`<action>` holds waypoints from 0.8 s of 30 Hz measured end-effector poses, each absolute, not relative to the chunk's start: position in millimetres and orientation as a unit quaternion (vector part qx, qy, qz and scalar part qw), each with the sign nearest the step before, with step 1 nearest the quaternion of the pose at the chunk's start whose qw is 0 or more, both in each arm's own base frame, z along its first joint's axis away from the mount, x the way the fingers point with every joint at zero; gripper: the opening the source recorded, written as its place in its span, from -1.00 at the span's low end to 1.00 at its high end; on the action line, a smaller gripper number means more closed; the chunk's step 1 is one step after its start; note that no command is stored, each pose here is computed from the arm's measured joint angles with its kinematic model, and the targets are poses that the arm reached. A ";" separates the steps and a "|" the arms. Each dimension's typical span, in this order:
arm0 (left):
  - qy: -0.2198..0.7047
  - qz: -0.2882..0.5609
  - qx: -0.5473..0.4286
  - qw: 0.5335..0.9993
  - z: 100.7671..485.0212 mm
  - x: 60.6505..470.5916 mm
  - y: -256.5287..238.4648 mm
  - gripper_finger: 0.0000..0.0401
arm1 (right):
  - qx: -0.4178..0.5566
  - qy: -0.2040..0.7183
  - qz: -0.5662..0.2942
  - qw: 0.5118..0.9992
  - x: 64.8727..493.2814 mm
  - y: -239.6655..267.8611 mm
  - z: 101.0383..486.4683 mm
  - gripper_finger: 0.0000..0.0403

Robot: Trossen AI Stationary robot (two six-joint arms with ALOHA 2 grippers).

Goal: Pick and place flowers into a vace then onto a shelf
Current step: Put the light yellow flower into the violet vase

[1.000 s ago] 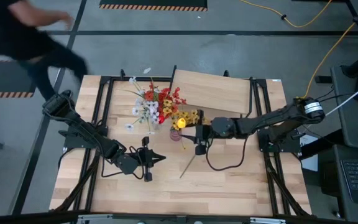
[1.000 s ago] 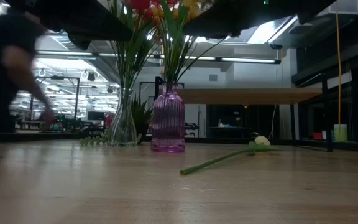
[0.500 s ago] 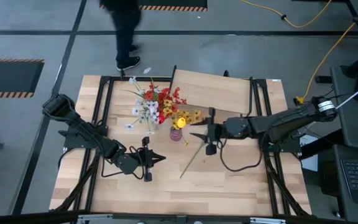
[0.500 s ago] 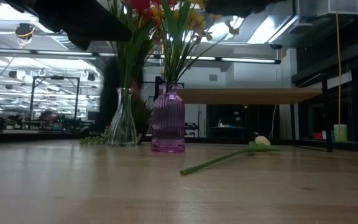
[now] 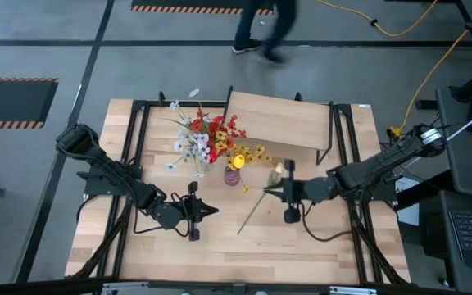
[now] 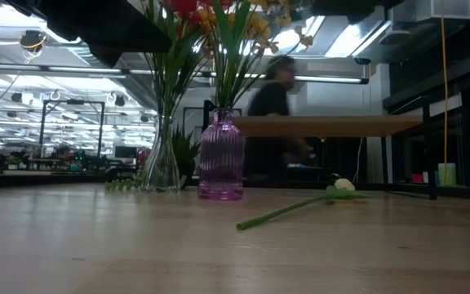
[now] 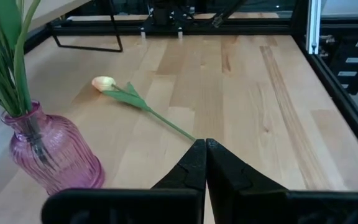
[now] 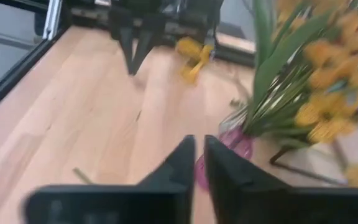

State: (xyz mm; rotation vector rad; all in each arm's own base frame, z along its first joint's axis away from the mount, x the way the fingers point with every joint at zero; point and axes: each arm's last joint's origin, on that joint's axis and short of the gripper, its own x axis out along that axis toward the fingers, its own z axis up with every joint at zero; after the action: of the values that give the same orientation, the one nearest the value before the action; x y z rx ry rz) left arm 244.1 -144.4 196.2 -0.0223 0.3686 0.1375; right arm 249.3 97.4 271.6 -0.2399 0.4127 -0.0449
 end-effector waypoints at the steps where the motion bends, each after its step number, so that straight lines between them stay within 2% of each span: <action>1: 0.183 0.068 -0.010 0.981 196.2 244.1 -144.4 -0.99 | -0.109 0.210 -0.022 0.971 247.9 99.1 270.3 -0.91; 6: 0.183 0.068 -0.009 0.981 196.2 244.1 -144.4 -0.98 | -0.042 0.234 -0.033 0.971 243.0 103.9 264.9 -0.94; 16: 0.183 0.068 -0.009 0.981 196.1 244.0 -144.3 -0.99 | 0.020 0.293 -0.061 0.954 244.4 112.0 242.4 -0.99; 24: 0.184 0.068 -0.009 0.981 196.1 243.7 -144.8 -0.99 | 0.133 0.304 -0.128 0.935 251.2 114.5 225.4 -0.99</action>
State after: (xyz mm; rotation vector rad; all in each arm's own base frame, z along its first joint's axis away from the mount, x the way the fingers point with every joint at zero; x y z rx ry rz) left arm 243.7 -144.8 196.1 -0.0186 0.3696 0.1359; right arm 251.2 114.5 225.4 0.2722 0.6209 -0.2612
